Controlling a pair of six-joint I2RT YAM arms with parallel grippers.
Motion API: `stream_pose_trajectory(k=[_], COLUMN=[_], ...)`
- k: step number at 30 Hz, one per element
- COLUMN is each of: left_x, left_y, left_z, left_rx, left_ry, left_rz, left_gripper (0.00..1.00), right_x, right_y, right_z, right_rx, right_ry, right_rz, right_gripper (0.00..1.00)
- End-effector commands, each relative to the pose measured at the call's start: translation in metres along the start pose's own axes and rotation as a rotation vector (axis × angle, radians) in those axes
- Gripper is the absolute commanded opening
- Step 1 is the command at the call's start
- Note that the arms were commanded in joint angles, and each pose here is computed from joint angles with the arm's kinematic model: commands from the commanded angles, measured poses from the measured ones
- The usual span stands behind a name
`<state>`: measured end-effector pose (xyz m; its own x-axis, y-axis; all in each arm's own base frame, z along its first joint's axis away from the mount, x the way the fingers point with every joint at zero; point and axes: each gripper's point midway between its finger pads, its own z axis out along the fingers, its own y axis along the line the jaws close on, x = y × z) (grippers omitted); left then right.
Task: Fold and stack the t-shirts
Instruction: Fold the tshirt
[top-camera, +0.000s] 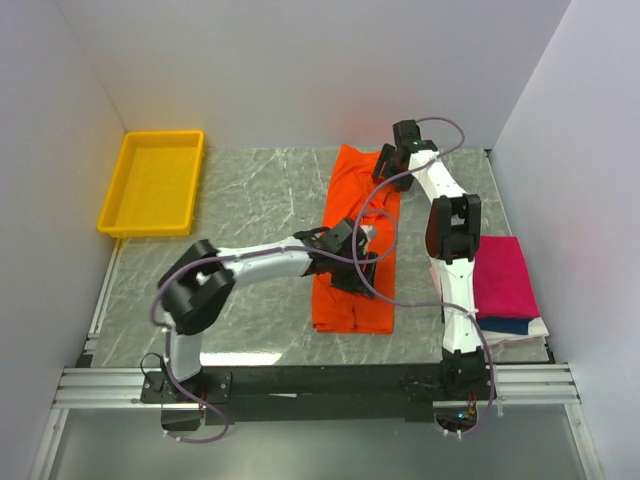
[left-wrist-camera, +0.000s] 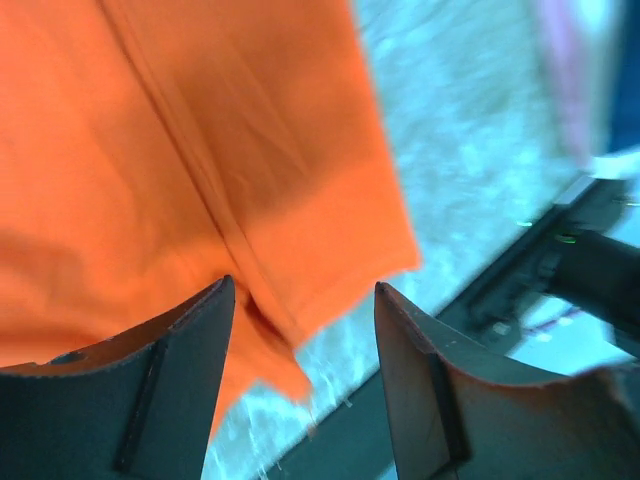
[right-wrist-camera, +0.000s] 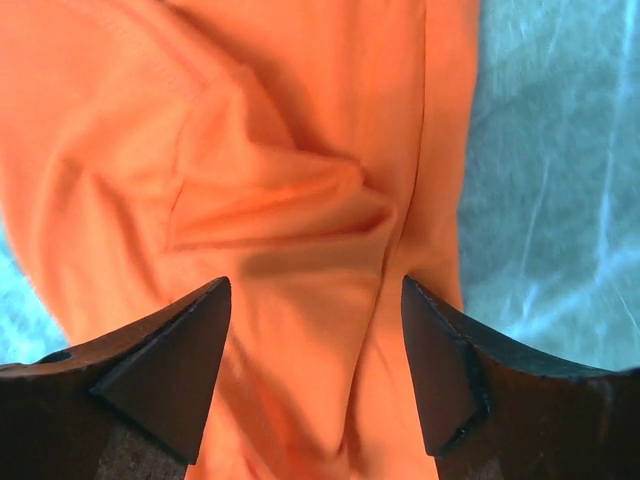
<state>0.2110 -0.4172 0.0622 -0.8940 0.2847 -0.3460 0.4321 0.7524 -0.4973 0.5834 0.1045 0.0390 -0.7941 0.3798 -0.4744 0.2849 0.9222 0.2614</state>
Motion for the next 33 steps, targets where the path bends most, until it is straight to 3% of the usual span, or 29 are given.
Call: stream_pose_trajectory(k=[1, 5, 6, 10, 11, 14, 15, 17, 18, 24, 33], left_x=[-0.049, -0.044, -0.036, -0.002, 0.007, 0.037, 0.043, 0.058, 0.064, 0.076, 0.078], left_y=[-0.040, -0.013, 0.000, 0.049, 0.053, 0.067, 0.069, 0.076, 0.074, 0.068, 0.077], left_z=[-0.077, -0.111, -0.115, -0.125, -0.123, -0.117, -0.115, -0.106, -0.103, -0.088, -0.074], left_rx=[0.118, 0.012, -0.046, -0.230, -0.242, -0.288, -0.290, -0.293, -0.281, -0.265, -0.354], left_ry=[-0.235, -0.325, -0.321, -0.317, -0.306, -0.280, -0.274, -0.244, -0.233, -0.214, -0.221], left_rz=[0.014, -0.052, -0.090, -0.163, -0.164, -0.160, -0.158, -0.158, -0.150, -0.097, -0.009], left_gripper=[0.63, 0.57, 0.49, 0.36, 0.33, 0.33, 0.33, 0.34, 0.35, 0.44, 0.46], right_x=[-0.055, -0.068, -0.068, -0.039, -0.014, 0.018, 0.054, 0.078, 0.113, 0.215, 0.276], right_y=[0.031, 0.034, 0.033, 0.028, 0.026, 0.037, 0.024, 0.028, 0.018, 0.004, -0.001], right_z=[-0.077, -0.123, -0.138, -0.169, -0.181, -0.219, -0.206, -0.228, -0.218, -0.232, -0.256], right_rx=[-0.103, -0.121, -0.121, -0.145, -0.157, -0.211, -0.183, -0.224, -0.195, -0.265, -0.321], right_ry=[-0.179, -0.237, -0.246, -0.221, -0.195, -0.240, -0.179, -0.209, -0.159, -0.068, -0.023], right_rz=[-0.026, 0.009, 0.017, 0.050, 0.043, 0.013, 0.002, -0.014, -0.033, -0.039, -0.057], right_gripper=[0.76, 0.76, 0.76, 0.71, 0.70, 0.68, 0.67, 0.65, 0.65, 0.57, 0.50])
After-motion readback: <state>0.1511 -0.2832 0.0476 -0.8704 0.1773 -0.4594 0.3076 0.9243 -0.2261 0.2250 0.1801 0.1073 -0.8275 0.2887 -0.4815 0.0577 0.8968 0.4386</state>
